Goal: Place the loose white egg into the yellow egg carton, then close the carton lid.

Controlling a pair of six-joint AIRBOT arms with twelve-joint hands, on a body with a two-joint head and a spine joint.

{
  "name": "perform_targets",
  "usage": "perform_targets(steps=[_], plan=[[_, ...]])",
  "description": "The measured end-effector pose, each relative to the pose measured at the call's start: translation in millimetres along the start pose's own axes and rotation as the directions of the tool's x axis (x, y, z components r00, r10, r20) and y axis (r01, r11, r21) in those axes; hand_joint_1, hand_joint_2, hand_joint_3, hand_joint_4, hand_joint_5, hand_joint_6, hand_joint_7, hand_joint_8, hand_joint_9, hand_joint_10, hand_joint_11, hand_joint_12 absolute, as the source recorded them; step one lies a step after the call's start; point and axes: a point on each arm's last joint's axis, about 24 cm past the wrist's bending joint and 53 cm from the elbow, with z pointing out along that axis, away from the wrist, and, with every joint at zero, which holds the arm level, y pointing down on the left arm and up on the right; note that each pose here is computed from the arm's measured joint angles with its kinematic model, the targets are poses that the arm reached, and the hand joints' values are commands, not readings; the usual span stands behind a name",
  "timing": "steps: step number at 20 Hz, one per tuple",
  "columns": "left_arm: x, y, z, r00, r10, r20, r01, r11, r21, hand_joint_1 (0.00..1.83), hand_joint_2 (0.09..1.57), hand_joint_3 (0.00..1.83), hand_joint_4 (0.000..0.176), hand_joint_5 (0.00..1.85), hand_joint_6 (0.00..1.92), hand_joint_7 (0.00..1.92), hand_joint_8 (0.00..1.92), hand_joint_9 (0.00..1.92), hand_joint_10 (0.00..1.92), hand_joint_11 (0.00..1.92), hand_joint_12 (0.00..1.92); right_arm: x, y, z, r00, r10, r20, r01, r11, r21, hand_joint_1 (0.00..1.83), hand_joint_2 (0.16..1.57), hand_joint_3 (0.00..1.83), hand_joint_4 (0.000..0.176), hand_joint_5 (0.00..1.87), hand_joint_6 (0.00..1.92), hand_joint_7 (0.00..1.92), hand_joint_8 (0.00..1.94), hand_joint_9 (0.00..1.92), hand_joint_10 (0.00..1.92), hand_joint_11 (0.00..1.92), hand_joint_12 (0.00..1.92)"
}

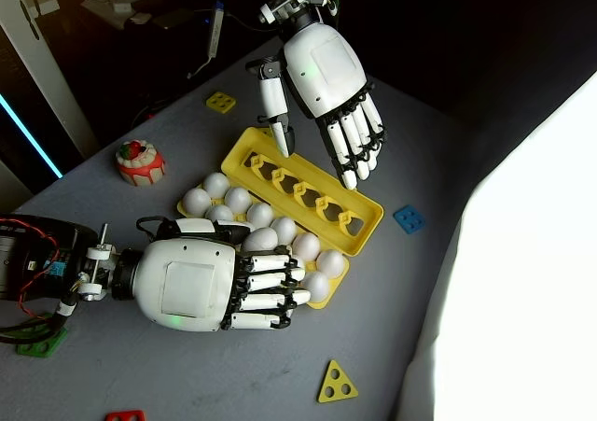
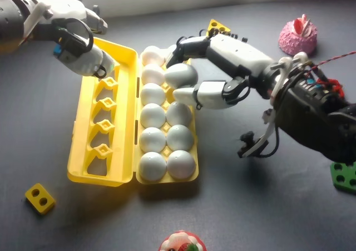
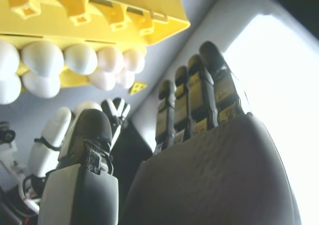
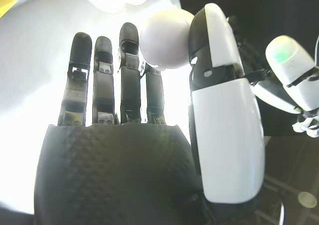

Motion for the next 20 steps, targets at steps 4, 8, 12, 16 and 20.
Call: perform_targets(steps=[4, 8, 12, 16, 20], plan=[[-5.1, 2.3, -0.5, 0.9999, -0.008, 0.009, 0.008, 1.0, -0.005, 0.4, 1.33, 0.0, 0.019, 0.19, 0.01, 0.21, 0.01, 0.2, 0.01, 0.0, 0.78, -0.2, -1.0, 3.2, 1.0, 0.0, 0.007, 0.0, 1.0, -0.004, 1.1, 1.18, 0.0, 0.0, 0.86, 1.2, 0.53, 0.0, 0.21, 0.17, 0.0, 0.97], [-7.9, 2.8, -0.6, 0.9998, -0.007, 0.016, 0.007, 1.0, -0.005, 0.35, 1.34, 0.01, 0.034, 0.16, 0.0, 0.19, 0.0, 0.19, 0.0, 0.0, 0.72, 1.1, -1.0, 4.1, 1.0, 0.003, 0.013, -0.003, 1.0, -0.011, 1.12, 1.18, 0.0, 0.0, 0.85, 1.2, 0.53, 0.0, 0.21, 0.18, 0.0, 0.98], [-10.1, 0.2, -1.6, 0.9997, -0.011, 0.02, 0.011, 0.9999, 0.001, 0.4, 1.33, 0.0, 0.032, 0.17, 0.0, 0.18, 0.0, 0.19, 0.01, 0.0, 0.79, 4.0, -0.3, 4.7, 1.0, 0.003, 0.012, -0.002, 1.0, -0.017, 1.09, 1.19, 0.0, 0.0, 0.84, 1.21, 0.5, 0.0, 0.2, 0.18, 0.0, 0.99], [-8.7, -1.5, -2.2, 0.9998, -0.011, 0.017, 0.011, 0.9999, 0.005, 0.37, 1.34, 0.0, 0.031, 0.19, 0.01, 0.19, 0.0, 0.2, 0.01, 0.0, 0.78, -1.6, -2.4, 6.5, 1.0, 0.009, 0.029, -0.008, 1.0, -0.019, 0.91, 1.17, 0.0, 0.0, 0.56, 0.97, 0.43, 0.0, 0.16, 0.23, 0.0, 0.89], [-9.2, -1.8, -2.3, 0.9998, -0.011, 0.018, 0.011, 0.9999, 0.006, 0.42, 1.32, 0.0, 0.033, 0.18, 0.0, 0.2, 0.0, 0.19, 0.0, 0.0, 0.73, -4.8, -3.1, 8.2, 0.999, 0.01, 0.038, -0.009, 1.0, -0.023, 0.56, 1.11, 0.0, 0.0, 0.13, 0.36, 0.2, 0.0, 0.08, 0.23, 0.0, 0.67]])
